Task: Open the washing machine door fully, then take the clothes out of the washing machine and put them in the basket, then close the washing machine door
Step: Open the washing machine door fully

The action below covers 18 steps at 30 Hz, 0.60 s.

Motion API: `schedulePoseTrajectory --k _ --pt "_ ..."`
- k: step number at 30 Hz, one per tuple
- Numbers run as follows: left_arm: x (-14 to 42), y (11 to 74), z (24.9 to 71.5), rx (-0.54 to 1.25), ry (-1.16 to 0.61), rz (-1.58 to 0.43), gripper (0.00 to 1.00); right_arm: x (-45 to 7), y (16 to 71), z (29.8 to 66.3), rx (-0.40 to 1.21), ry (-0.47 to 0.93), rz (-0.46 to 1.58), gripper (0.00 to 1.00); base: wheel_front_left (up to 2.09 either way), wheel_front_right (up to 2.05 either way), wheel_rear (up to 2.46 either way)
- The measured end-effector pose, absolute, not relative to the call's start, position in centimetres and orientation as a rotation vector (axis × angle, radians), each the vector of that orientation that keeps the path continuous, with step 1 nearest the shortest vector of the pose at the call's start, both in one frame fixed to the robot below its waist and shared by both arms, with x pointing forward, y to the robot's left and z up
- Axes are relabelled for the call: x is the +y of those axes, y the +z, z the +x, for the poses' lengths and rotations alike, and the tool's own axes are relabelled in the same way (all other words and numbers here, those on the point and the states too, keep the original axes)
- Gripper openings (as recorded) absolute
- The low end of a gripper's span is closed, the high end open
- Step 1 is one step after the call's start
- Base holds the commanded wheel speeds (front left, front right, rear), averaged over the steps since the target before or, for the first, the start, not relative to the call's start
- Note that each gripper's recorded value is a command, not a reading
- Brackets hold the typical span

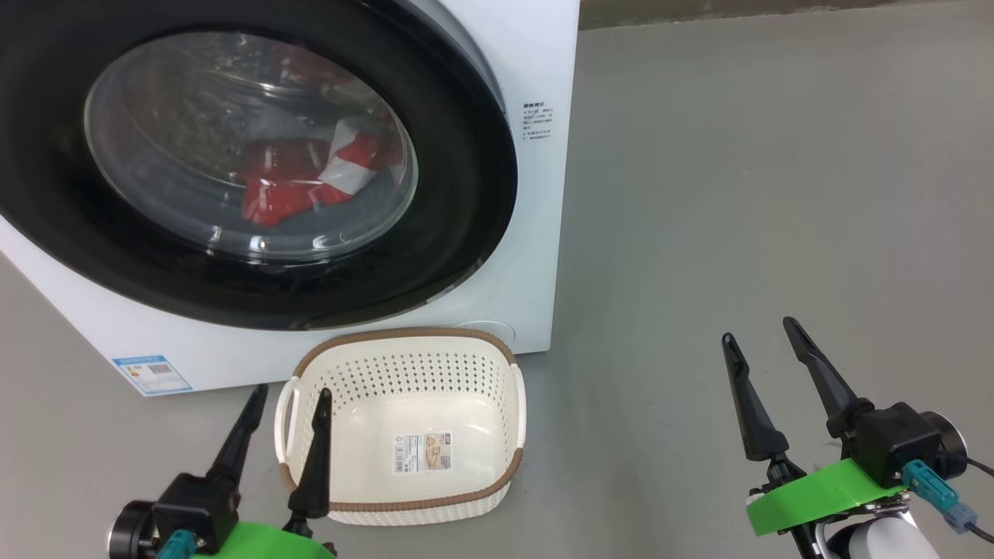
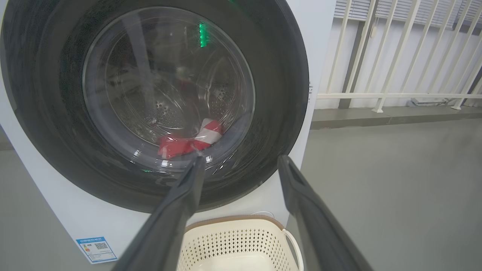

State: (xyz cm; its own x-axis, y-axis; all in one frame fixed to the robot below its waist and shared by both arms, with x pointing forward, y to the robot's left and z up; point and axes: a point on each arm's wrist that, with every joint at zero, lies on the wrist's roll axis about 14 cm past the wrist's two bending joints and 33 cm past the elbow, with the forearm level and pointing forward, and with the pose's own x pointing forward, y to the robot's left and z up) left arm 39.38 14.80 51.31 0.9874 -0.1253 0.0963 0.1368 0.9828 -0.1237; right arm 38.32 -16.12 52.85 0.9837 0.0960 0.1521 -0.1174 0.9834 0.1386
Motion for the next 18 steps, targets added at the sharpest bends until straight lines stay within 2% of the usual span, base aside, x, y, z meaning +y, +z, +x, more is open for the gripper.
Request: schedulePoseTrajectory --k 13,14,15,16,18 --pt "14.9 50.4 39.7 -0.064 -0.127 -0.136 1.00 -16.1 51.8 38.8 -0.115 0.104 0.178 1.00 0.00 0.00 0.00" --pt "15.0 50.4 39.8 -0.063 -0.125 -0.140 1.00 -16.1 51.7 39.0 -0.112 0.104 0.182 0.92 0.00 0.00 0.00" --pt "15.0 50.3 39.9 -0.061 -0.125 -0.140 1.00 -16.0 51.7 39.3 -0.112 0.105 0.189 0.41 0.00 0.00 0.00" --pt "15.0 50.2 40.1 -0.060 -0.124 -0.140 1.00 -15.9 51.8 39.6 -0.115 0.106 0.202 0.41 0.00 0.00 0.00" --pt "15.0 50.3 40.5 -0.063 -0.123 -0.140 1.00 -15.6 52.2 40.4 -0.126 0.116 0.221 0.00 0.00 0.00 0.00"
